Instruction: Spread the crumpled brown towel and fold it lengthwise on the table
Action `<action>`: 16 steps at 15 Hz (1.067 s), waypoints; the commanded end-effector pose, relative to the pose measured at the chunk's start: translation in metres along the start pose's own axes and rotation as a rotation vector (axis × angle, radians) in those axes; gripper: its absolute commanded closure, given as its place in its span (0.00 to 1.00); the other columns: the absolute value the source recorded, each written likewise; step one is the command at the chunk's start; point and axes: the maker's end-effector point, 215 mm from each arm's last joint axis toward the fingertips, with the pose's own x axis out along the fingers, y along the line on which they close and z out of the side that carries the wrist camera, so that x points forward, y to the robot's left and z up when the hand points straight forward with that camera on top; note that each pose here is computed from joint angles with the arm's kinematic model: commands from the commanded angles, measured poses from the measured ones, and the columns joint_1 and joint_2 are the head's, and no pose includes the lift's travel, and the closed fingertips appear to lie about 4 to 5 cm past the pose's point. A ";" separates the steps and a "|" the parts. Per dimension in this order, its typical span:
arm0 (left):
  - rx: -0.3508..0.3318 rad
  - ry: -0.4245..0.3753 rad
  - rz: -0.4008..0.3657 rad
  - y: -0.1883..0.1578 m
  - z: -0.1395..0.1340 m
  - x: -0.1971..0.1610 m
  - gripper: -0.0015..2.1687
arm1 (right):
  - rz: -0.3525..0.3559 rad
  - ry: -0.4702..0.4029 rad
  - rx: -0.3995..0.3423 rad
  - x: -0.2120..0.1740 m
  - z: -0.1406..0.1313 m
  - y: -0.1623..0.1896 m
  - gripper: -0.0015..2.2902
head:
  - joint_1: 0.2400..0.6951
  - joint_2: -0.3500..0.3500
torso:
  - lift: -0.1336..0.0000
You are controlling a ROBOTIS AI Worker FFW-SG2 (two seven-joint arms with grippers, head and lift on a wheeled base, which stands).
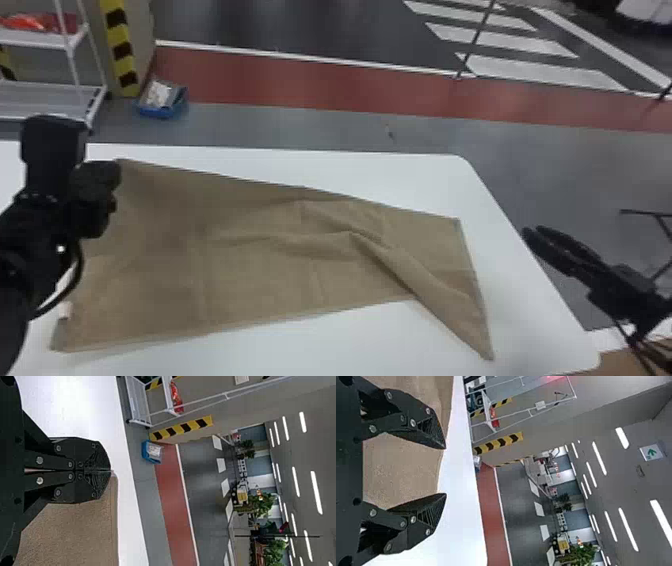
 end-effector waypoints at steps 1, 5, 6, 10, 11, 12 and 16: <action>0.002 0.003 0.003 0.002 -0.003 -0.001 0.67 | -0.030 0.007 0.056 0.013 0.012 -0.030 0.06 | 1.00 0.10 | 0.08; 0.013 0.012 -0.009 -0.007 -0.007 0.002 0.67 | -0.041 0.141 0.009 0.093 -0.012 -0.042 0.10 | 1.00 0.07 | 0.08; 0.016 0.014 -0.010 -0.008 -0.007 0.002 0.67 | -0.040 0.164 -0.016 0.112 -0.015 -0.045 0.10 | 1.00 0.08 | 0.08; 0.027 0.014 -0.006 -0.006 -0.009 0.000 0.67 | -0.024 0.296 -0.117 0.171 -0.031 -0.046 0.14 | 1.00 0.13 | 0.08; 0.027 0.014 -0.006 -0.005 -0.010 -0.001 0.67 | -0.018 0.324 -0.165 0.179 -0.037 -0.043 0.14 | 1.00 0.14 | 0.08; 0.028 0.018 -0.008 -0.005 -0.013 -0.003 0.67 | -0.020 0.348 -0.185 0.182 -0.044 -0.044 0.14 | 1.00 0.16 | 0.08; 0.028 0.017 -0.011 -0.005 -0.015 -0.003 0.67 | -0.061 0.416 -0.225 0.179 -0.071 -0.065 0.14 | 1.00 0.17 | 0.08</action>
